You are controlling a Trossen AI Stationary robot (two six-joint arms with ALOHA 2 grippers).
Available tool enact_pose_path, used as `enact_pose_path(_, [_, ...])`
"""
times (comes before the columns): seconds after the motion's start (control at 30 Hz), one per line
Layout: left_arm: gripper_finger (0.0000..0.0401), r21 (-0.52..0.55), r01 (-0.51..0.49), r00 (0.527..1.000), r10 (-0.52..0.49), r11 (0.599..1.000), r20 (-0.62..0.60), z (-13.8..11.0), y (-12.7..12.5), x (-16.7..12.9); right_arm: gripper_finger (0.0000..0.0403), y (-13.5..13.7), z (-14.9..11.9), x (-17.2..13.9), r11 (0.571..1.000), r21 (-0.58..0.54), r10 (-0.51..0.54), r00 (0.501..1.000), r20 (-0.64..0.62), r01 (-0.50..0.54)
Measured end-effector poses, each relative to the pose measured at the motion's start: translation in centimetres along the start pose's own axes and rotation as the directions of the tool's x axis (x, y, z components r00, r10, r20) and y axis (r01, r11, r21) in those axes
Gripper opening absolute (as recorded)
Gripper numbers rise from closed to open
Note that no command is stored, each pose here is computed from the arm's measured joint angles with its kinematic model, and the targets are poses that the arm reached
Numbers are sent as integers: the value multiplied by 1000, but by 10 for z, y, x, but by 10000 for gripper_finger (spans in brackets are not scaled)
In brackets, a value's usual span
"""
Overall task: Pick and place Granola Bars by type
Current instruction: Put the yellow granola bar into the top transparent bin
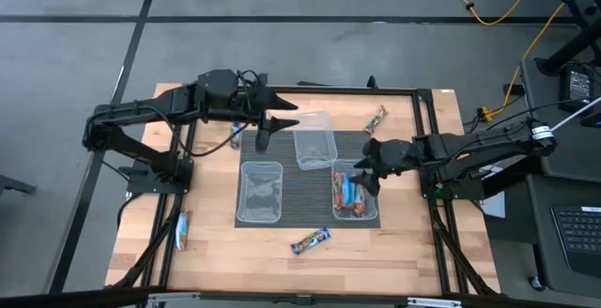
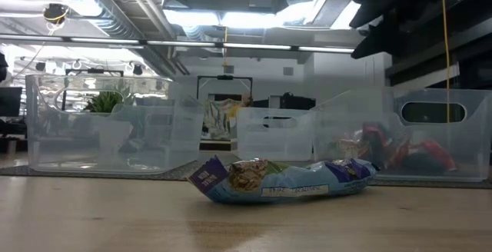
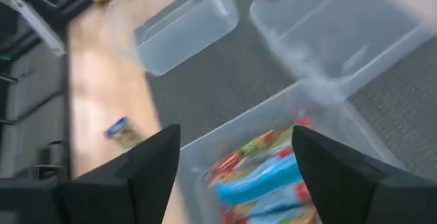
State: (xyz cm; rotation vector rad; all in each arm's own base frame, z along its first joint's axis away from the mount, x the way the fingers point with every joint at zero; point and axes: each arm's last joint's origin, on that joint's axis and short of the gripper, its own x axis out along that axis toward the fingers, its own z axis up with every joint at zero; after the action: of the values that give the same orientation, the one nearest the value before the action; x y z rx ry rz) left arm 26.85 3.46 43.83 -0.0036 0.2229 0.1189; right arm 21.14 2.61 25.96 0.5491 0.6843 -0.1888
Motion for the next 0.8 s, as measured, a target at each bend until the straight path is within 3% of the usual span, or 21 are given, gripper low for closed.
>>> enact_pose_path(0.23, [171, 17, -160, 980, 160, 987, -115, -10, 14, -7, 276, -8, 16, -2, 962, -150, -188, 953, 238, 227])
enact_pose_path(0.43, [171, 19, -221, 956, 220, 975, -193, -18, 27, -9, 275, -20, 40, -13, 968, -216, -59, 948, 314, 132])
enact_pose_path(0.57, [171, 53, -241, 937, 247, 969, -247, -23, 35, -11, 275, -27, 45, -26, 965, -223, -49, 932, 360, 136])
enact_pose_path(0.7, [171, 86, -281, 892, 293, 956, -345, -33, 47, -16, 275, -20, 51, -43, 950, -288, 27, 888, 459, 120])
enact_pose_path(0.8, [171, 103, -347, 829, 356, 932, -432, -42, 61, -20, 275, -15, 55, -56, 933, -338, 84, 838, 540, 125])
